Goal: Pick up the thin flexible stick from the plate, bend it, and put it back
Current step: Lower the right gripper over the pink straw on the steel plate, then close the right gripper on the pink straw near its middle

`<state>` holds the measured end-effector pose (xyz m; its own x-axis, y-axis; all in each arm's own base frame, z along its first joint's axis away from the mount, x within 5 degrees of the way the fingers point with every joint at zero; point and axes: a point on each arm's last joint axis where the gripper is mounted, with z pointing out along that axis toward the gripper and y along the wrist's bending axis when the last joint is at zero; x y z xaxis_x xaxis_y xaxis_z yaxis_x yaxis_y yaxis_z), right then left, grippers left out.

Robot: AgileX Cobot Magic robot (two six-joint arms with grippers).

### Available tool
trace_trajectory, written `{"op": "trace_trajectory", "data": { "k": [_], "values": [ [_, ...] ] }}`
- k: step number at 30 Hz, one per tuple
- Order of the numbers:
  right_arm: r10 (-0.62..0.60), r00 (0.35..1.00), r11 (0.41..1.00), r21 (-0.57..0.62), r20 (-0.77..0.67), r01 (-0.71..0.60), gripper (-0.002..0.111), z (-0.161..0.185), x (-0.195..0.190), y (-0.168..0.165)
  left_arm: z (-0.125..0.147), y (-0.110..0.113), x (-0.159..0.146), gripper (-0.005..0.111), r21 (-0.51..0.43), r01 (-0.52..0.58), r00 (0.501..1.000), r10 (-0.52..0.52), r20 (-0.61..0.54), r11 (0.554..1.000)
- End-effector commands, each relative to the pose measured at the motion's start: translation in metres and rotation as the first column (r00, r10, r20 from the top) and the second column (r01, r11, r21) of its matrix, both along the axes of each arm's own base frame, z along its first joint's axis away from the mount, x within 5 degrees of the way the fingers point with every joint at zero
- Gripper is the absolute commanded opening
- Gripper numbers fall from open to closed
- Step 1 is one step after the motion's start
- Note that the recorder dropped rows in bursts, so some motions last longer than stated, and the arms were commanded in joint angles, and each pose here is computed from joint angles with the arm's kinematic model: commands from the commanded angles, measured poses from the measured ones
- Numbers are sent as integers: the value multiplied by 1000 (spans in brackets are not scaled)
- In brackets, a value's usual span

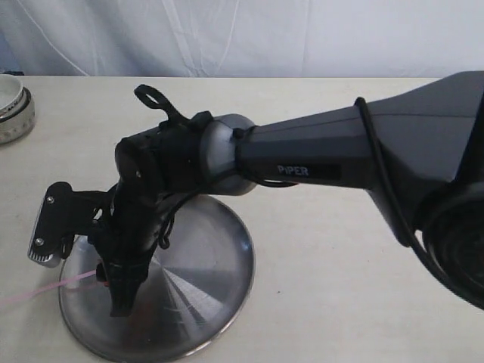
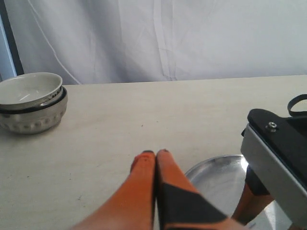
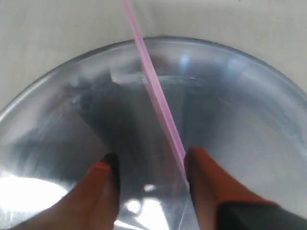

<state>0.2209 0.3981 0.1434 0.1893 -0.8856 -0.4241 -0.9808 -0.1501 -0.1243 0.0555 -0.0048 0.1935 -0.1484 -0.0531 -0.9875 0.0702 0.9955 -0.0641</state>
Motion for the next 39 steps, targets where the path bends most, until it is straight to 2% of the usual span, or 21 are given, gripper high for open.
{"op": "trace_trajectory", "data": {
  "k": [1, 9, 36, 39],
  "values": [
    [-2, 1000, 1000, 20, 10, 2, 45, 2, 4, 7, -1, 0, 0, 0, -4, 5, 1000, -5, 1, 1000],
    [2, 1000, 1000, -23, -27, -2, 45, -11, 9, 16, -1, 0, 0, 0, -4, 5, 1000, -5, 1, 1000],
    [2, 1000, 997, -74, 1, -2, 45, -13, 12, 12, -1, 0, 0, 0, 13, 3, 1000, -3, 2, 1000],
    [-6, 1000, 997, -73, -2, 5, 39, -13, 12, 12, -1, 0, 0, 0, 13, 3, 1000, -3, 2, 1000]
  ]
}}
